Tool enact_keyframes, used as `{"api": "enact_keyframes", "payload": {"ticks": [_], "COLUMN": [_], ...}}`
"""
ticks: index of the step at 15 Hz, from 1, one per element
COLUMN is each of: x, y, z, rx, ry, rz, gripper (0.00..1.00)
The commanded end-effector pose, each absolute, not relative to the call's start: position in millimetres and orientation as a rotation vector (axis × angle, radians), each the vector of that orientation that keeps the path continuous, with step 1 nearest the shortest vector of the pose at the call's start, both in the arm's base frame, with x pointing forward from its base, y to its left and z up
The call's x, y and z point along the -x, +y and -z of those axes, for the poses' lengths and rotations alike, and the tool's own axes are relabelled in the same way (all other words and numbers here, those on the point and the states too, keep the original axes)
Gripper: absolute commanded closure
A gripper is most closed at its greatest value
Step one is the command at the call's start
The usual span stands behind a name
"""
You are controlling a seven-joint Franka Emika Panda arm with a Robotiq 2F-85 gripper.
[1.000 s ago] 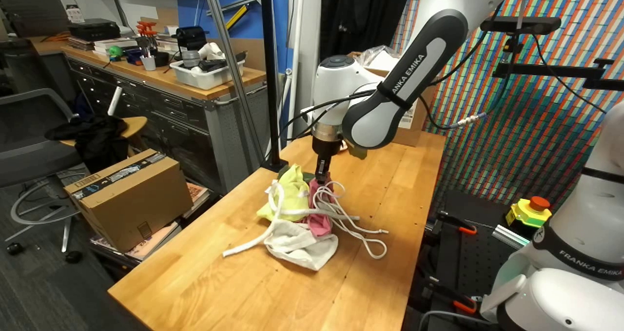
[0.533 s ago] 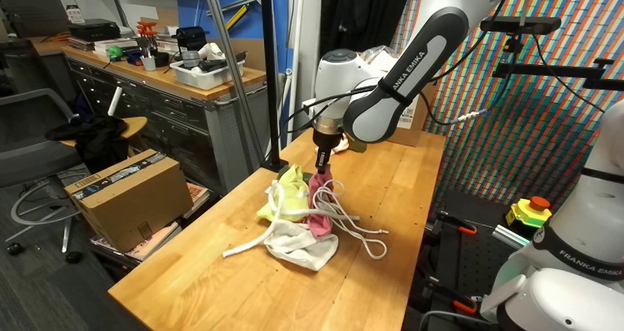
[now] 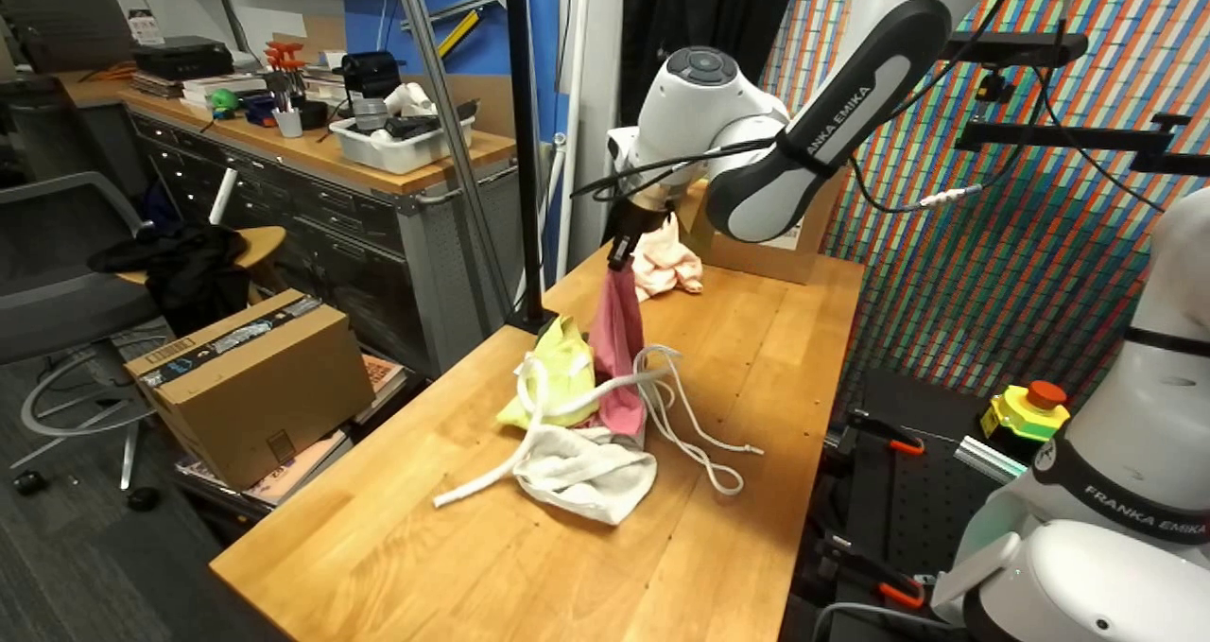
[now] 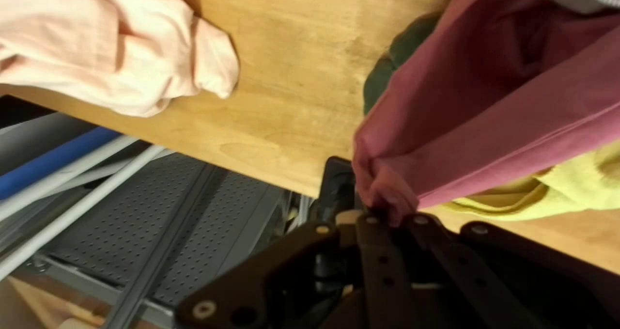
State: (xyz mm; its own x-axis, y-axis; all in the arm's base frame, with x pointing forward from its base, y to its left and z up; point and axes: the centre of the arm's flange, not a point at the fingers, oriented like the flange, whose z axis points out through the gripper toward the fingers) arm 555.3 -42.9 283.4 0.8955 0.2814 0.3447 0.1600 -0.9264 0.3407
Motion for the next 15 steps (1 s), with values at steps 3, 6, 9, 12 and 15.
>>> {"api": "enact_keyframes", "payload": {"ticks": [3, 6, 9, 12, 15], "x": [-524, -506, -487, -471, -453], "y": [-84, -108, -127, -141, -154], "z": [-357, -392, -421, -444, -452], "rx": [-2.612, -2.531, -2.460, -2.399, -2.329], "ry": [0.098, 0.004, -0.079, -0.150, -0.205], "rz": [-0.823, -0.919, -1.014, -1.068, -1.088], "gripper": [0.95, 0.96, 0.96, 0.96, 0.96]}}
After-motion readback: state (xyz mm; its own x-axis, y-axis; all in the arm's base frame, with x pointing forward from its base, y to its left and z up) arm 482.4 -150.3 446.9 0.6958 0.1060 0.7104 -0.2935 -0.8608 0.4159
